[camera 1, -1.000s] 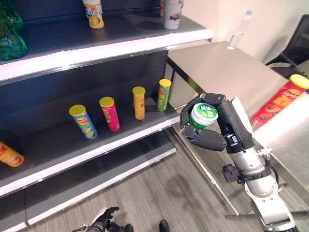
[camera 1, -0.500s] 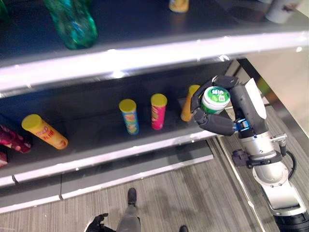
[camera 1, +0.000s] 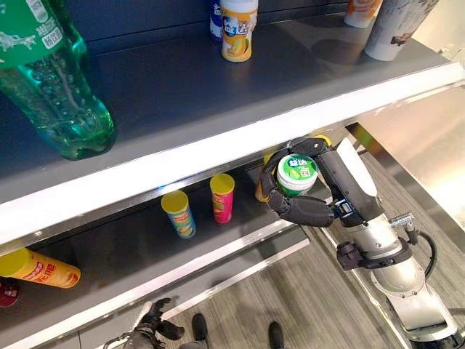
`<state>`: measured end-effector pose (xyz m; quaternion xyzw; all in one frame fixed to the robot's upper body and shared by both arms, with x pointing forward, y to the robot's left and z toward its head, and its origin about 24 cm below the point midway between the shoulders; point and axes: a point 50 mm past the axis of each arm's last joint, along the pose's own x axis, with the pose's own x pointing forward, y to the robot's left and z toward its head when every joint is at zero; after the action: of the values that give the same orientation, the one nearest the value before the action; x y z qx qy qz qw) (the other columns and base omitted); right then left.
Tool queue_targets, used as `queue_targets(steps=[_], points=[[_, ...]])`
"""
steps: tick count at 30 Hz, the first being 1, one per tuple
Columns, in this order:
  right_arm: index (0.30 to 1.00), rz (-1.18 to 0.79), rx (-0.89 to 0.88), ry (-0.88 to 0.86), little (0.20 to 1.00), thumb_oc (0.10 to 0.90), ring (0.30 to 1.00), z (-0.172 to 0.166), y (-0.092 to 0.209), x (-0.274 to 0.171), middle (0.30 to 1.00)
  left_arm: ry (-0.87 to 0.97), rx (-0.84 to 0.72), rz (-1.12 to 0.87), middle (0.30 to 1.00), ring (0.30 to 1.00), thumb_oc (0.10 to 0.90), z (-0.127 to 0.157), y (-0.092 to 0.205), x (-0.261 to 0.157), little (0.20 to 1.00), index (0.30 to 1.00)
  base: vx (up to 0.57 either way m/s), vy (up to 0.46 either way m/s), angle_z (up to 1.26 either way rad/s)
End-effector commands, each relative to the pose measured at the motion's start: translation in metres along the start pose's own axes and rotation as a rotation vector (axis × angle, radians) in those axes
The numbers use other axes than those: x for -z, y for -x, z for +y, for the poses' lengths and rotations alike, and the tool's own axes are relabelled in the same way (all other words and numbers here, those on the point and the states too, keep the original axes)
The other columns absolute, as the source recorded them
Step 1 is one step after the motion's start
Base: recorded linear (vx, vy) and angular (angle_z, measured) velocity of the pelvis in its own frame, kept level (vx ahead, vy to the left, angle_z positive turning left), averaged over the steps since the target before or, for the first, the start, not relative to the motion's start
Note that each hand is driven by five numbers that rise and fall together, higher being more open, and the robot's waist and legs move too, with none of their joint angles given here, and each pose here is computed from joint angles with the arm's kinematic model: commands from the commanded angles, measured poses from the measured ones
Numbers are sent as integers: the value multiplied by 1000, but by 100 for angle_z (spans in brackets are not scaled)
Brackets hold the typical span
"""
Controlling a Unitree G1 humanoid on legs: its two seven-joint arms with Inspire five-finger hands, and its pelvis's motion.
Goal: Put the goods on the table back onto the shelves and tidy them up.
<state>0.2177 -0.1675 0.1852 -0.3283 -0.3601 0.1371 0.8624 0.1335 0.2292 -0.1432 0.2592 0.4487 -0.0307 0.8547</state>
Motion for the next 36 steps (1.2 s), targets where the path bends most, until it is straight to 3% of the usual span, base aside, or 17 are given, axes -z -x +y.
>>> queue_targets(steps=[1, 11, 20, 26, 36], points=[[300, -194, 250, 27, 300, 400, 300, -49, -11, -26, 300, -24, -40, -20, 900, 900, 800, 16, -6, -8, 900, 900, 26, -2, -5], [300, -59, 183, -90, 300, 400, 300, -36, 16, -14, 300, -17, -33, 8, 900, 900, 800, 16, -4, 0, 900, 900, 12, -54, -12], [300, -71, 153, -140, 300, 400, 300, -35, 22, -19, 300, -47, -12, -9, 900, 900, 800, 16, -4, -2, 900, 900, -19, -85, -6], [300, -197, 214, -44, 300, 400, 300, -61, 8, -35, 300, -68, 10, -17, 900, 900, 800, 14, -5, -5, 900, 900, 5, -49, 2], [300, -310, 94, 97, 300, 400, 300, -87, -31, -54, 300, -86, 48, -10, 900, 900, 800, 6, -6, -9, 900, 900, 7, -11, 3]])
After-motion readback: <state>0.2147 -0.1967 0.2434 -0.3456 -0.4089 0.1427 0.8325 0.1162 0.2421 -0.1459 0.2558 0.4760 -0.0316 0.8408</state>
